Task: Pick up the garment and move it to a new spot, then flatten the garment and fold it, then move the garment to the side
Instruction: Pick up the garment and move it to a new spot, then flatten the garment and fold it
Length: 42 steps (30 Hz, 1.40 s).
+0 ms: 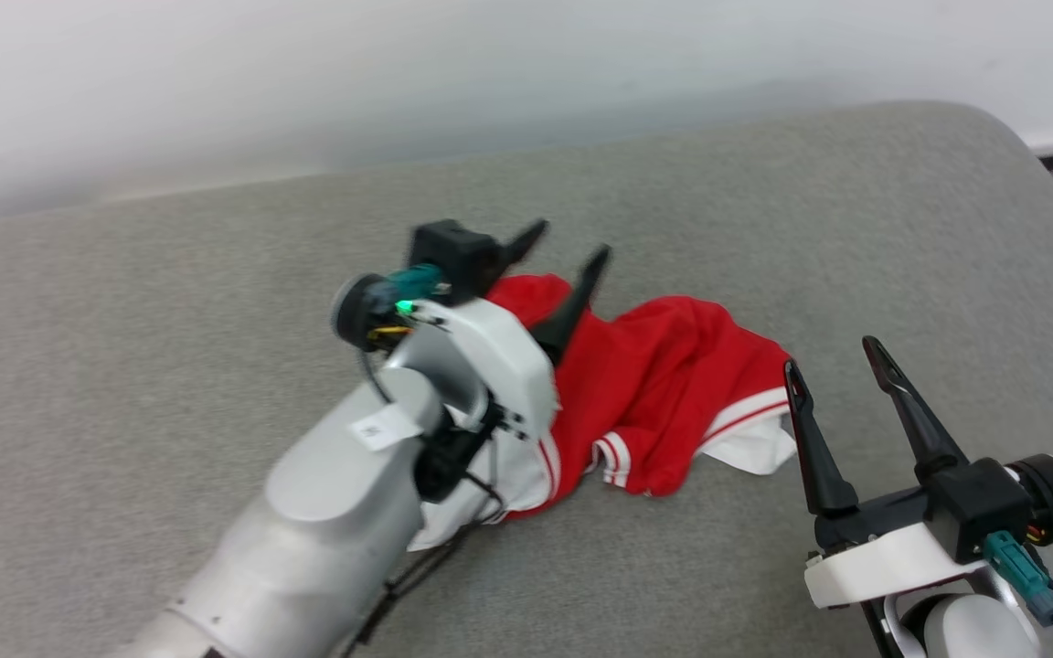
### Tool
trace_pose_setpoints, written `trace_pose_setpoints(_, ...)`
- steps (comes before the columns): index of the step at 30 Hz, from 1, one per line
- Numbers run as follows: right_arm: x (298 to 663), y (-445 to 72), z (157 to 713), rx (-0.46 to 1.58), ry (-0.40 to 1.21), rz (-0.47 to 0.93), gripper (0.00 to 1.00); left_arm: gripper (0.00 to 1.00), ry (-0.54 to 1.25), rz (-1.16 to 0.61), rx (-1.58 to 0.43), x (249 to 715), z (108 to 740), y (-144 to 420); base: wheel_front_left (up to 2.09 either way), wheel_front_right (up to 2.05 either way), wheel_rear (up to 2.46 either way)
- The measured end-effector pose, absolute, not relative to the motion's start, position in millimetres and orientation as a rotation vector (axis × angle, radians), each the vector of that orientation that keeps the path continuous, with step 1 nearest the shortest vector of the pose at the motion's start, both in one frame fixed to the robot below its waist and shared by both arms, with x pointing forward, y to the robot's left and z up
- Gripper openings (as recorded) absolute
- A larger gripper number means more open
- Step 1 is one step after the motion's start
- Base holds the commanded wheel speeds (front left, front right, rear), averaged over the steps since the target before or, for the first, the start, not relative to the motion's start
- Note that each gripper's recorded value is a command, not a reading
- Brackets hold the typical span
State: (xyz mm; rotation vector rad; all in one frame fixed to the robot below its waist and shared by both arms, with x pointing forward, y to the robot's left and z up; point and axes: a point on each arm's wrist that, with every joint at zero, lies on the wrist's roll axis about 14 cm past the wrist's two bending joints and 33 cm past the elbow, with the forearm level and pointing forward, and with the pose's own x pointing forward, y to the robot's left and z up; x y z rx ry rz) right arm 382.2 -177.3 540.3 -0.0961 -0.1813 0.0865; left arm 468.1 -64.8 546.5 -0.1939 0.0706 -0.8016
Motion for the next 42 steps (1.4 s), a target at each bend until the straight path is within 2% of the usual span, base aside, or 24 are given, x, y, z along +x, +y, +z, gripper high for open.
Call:
trace_pose_setpoints(3,384.2,-167.3,545.3,-0.100,-0.199,0.116,1.00,1.00,-0.031,-0.680,-0.159,480.6,567.1,-16.1,0.00,0.00,0.00)
trace_pose_setpoints(8,382.5,-155.5,553.9,-0.101,-0.228,0.149,1.00,1.00,-0.123,-0.493,-0.098,475.1,581.4,66.5,0.00,0.00,0.00)
trace_pose_setpoints(11,381.0,-150.4,558.1,-0.103,-0.242,0.164,1.00,1.00,-0.159,-0.397,-0.068,460.4,585.0,107.4,0.00,0.00,0.00)
trace_pose_setpoints(17,379.8,-145.4,562.8,-0.108,-0.258,0.178,1.00,1.00,-0.211,-0.284,-0.063,418.5,583.3,146.0,0.00,0.00,0.00)
trace_pose_setpoints(29,371.6,-149.9,560.5,-0.110,-0.251,0.165,1.00,1.00,-0.193,-0.239,-0.185,359.3,557.5,132.3,0.00,0.00,0.00)
trace_pose_setpoints(36,369.0,-152.4,560.7,-0.107,-0.251,0.157,1.00,1.00,-0.180,-0.243,-0.201,355.0,549.1,127.4,0.00,0.00,0.00)
trace_pose_setpoints(40,369.3,-154.1,557.7,-0.111,-0.241,0.153,1.00,1.00,-0.160,-0.266,-0.143,356.7,540.9,124.2,0.00,0.00,0.00)
trace_pose_setpoints(42,370.8,-155.6,554.9,-0.112,-0.233,0.149,1.00,1.00,-0.109,-0.291,-0.152,360.8,534.6,116.9,0.00,0.00,0.00)
